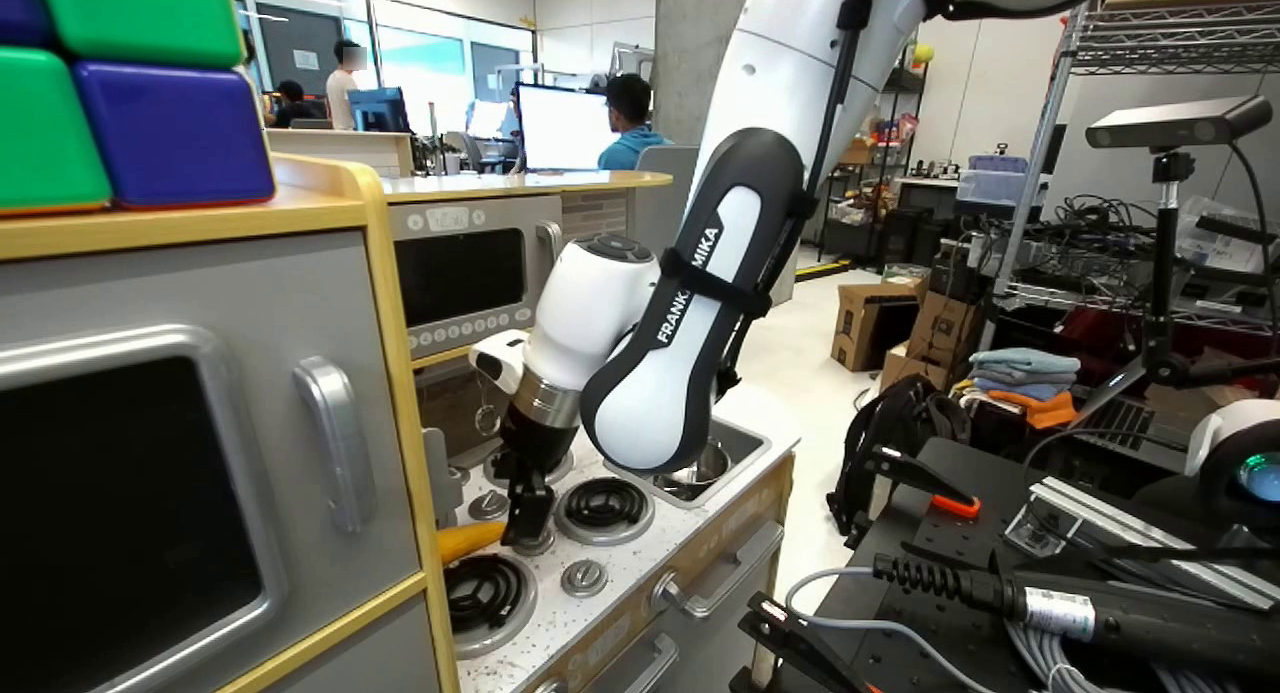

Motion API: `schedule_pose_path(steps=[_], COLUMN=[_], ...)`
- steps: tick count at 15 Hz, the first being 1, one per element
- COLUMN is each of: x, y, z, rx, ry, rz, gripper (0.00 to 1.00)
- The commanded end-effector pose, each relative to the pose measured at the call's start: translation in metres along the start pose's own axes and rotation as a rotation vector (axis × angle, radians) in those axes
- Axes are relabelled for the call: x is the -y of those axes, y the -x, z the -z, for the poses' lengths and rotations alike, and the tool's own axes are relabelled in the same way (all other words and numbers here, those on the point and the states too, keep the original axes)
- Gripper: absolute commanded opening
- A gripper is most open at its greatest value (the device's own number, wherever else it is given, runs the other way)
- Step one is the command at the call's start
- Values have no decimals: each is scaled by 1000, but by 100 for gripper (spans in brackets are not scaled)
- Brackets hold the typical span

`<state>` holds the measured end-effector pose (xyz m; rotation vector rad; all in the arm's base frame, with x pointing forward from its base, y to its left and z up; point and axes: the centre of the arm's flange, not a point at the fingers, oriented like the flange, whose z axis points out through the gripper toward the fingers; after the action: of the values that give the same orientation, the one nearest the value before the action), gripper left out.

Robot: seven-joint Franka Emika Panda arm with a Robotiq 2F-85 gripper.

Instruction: Put the carrot plush in the pot

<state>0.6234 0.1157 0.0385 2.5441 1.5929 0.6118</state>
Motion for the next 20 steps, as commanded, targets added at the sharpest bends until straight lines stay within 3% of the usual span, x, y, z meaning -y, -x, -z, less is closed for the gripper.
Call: schedule_pose_path(steps=[1, 7, 15, 17, 20], x=[-1, -14, -26, -30, -34], y=[-5, -24, -37, -37, -35], z=[-11, -41, -82, -88, -94], rx=[6, 40, 24, 23, 30], ry=[49, 128, 150, 152, 143], rz=[-44, -116, -264, -292, -333], gripper=[100, 100, 100, 74, 50])
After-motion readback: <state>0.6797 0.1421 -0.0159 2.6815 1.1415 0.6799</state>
